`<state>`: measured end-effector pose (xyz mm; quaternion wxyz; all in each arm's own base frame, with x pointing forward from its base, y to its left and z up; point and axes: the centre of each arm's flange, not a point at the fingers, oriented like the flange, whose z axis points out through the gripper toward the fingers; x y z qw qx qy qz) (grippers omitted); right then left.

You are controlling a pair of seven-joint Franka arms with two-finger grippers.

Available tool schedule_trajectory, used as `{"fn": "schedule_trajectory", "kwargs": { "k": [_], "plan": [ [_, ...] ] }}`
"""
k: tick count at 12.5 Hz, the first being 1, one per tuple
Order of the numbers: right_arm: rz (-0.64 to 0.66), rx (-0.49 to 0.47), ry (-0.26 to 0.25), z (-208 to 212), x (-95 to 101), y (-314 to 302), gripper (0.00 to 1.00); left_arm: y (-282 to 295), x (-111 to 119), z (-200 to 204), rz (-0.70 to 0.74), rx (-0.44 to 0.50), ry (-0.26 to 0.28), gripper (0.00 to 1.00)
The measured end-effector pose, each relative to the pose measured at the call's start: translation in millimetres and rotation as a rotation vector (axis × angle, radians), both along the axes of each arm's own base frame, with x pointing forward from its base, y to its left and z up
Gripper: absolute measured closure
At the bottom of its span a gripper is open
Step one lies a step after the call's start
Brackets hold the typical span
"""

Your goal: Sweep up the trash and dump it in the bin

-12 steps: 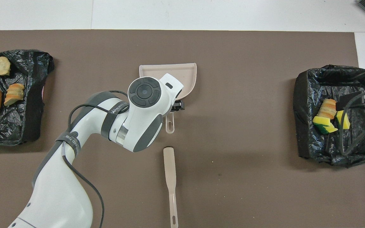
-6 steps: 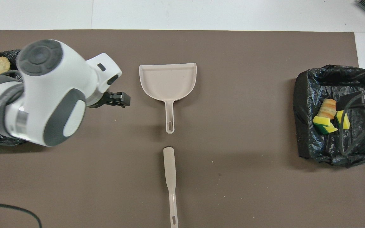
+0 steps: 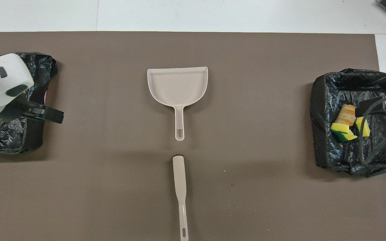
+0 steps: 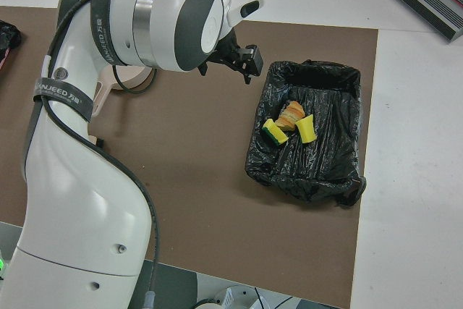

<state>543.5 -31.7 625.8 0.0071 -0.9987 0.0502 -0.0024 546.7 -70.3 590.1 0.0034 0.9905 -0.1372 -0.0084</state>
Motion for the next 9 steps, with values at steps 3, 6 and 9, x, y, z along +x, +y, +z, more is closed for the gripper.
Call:
{"fn": "schedule_trajectory", "kwargs": {
  "k": [3,6,9],
  "plan": [
    [0.0,0.0,0.0,0,0.0,0,0.0,45,-8,33,0.0,0.01,0.002,0.0],
    [0.0,0.0,0.0,0,0.0,0,0.0,58,-18,47,0.013,0.006,-0.006,0.0],
    [0.0,0.0,0.0,0,0.0,0,0.0,60,-17,46,0.018,0.007,-0.004,0.0]
  ]
}}
